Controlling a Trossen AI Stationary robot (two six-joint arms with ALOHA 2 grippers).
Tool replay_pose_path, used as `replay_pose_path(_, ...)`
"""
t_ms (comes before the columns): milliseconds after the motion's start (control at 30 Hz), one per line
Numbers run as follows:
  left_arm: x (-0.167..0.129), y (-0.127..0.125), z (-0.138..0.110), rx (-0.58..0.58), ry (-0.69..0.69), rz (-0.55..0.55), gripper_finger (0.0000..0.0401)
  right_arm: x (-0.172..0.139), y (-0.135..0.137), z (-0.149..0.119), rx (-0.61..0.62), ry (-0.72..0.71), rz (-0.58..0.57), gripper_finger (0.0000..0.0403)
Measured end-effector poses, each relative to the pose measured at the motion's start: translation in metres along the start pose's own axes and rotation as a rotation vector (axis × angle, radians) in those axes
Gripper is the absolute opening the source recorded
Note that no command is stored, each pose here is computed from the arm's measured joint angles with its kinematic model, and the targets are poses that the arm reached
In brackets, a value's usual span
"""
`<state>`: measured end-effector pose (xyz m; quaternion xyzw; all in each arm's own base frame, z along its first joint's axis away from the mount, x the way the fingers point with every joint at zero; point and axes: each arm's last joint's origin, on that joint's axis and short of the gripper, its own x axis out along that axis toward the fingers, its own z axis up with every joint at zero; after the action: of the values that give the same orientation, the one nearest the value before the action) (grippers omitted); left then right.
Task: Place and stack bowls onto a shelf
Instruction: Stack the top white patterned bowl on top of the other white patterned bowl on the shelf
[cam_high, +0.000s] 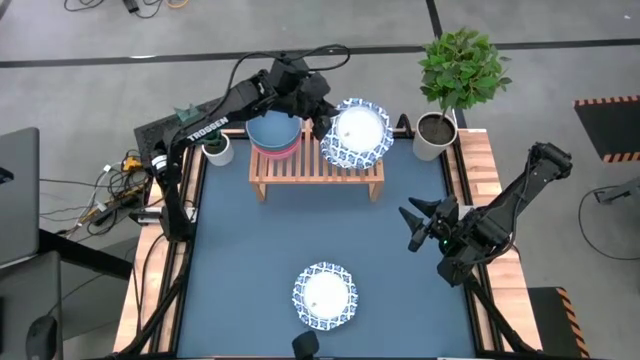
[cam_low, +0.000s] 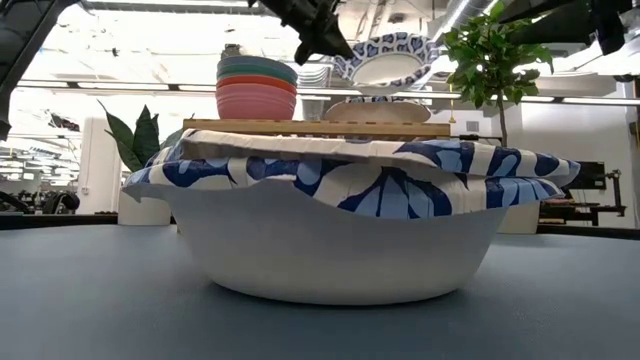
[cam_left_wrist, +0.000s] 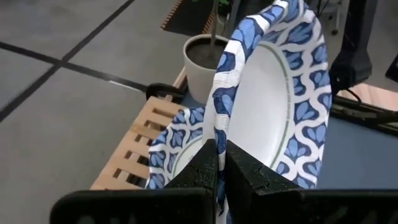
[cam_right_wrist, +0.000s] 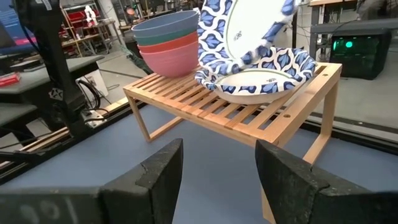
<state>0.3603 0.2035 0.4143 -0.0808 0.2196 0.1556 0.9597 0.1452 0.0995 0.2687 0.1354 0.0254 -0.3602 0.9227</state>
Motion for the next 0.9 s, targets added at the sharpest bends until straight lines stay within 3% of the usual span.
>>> replay_pose_path(500, 0.014, -0.002, -0.010, -0.060, 0.063, -0.027, 0.0002, 0.000, 0.000, 0.000, -0.001, 0.000, 0.000, 0.0226)
replay_pose_path(900, 0.014, 0.002, -0.011, -0.084, 0.072, 0.052, 0.0007, 0.000, 0.000, -0.001, -0.002, 0.019, 0.005, 0.0226)
